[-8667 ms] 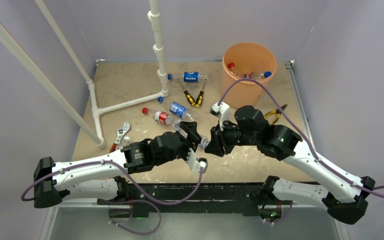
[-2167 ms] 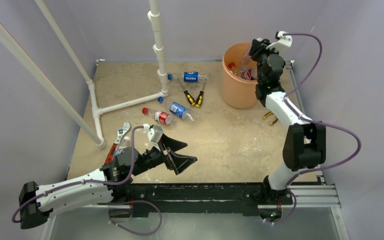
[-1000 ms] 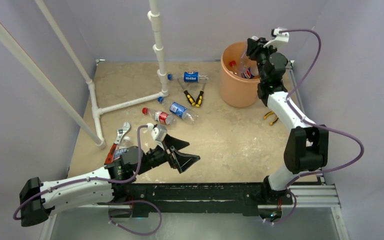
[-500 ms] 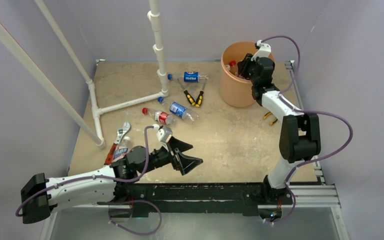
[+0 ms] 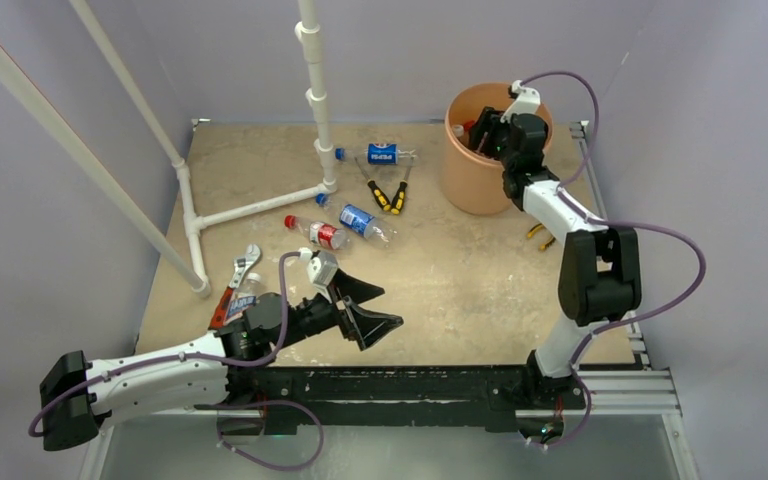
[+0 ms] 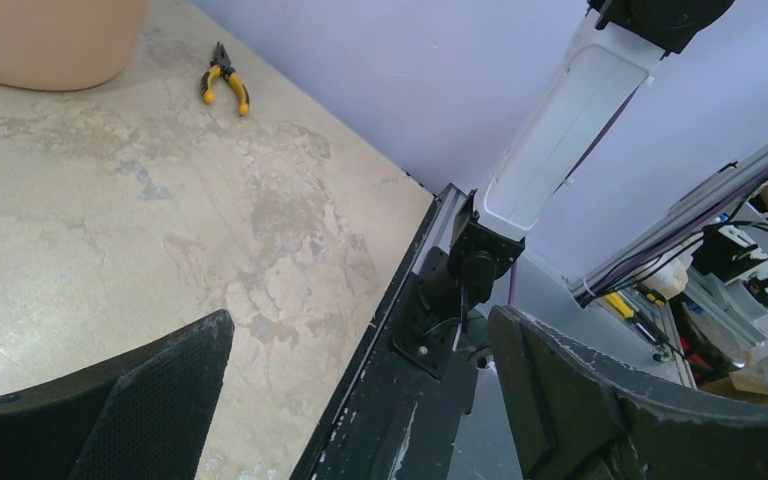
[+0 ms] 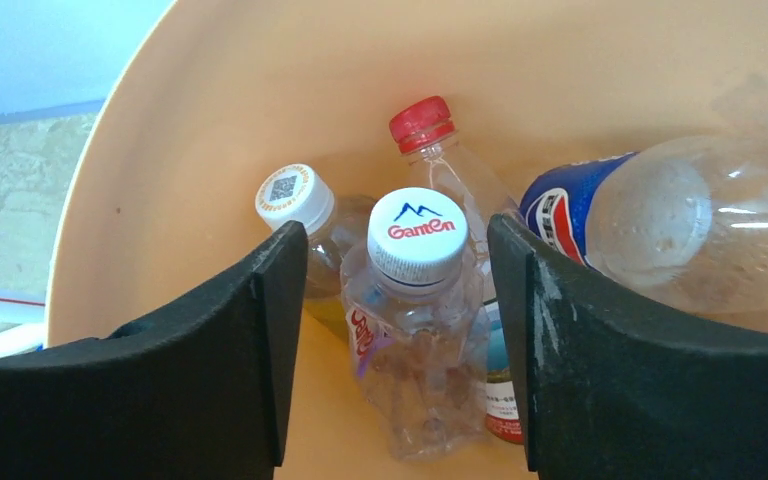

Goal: Put the plastic bottles in the bin
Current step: Place the plastic bottle in the trash bin.

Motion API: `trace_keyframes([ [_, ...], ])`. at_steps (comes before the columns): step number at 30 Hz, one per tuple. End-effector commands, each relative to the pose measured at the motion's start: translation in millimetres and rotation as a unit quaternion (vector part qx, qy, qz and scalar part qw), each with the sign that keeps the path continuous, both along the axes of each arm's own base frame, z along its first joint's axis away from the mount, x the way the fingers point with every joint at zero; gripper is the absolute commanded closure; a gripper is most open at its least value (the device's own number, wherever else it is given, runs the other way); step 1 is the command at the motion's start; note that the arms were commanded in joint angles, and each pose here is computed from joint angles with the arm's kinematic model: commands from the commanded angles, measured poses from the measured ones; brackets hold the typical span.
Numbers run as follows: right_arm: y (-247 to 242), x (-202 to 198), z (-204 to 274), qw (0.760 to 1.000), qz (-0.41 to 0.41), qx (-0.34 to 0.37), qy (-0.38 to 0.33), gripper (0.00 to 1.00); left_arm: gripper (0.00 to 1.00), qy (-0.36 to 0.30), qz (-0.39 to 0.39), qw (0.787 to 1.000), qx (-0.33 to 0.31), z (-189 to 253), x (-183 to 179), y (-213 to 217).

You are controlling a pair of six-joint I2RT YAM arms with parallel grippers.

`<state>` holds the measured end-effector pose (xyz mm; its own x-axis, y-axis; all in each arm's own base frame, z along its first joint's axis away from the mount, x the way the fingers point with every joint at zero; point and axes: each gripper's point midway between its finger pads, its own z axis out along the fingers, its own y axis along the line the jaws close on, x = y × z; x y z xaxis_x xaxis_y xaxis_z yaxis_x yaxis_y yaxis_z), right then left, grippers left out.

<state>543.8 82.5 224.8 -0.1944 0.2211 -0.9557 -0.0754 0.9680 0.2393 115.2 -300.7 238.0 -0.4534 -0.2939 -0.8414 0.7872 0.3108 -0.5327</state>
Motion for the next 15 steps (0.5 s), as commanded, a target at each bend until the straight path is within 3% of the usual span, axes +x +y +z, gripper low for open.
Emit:
trace_keyframes([
  [1,-3.8,-2.3,72.4,0.999,-0.016,0.022,-0.047,0.29,0.01,-0.005,-0.005,1.0,-0.018,9.4,-1.8,-1.1],
  [6,-8.3,-8.6,144.8,0.993,-0.029,0.041,-0.102,0.16,0.01,0.003,-0.001,1.0,-0.019,8.5,-1.3,0.3],
  [10,-15.0,-34.1,201.6,0.985,-0.039,0.063,-0.157,0.05,0.01,0.031,0.062,0.997,-0.029,4.7,16.7,13.3],
  [15,-6.5,-96.0,246.7,0.972,0.006,0.103,-0.212,0.04,0.01,0.062,0.174,0.983,-0.002,-11.6,47.2,39.2],
])
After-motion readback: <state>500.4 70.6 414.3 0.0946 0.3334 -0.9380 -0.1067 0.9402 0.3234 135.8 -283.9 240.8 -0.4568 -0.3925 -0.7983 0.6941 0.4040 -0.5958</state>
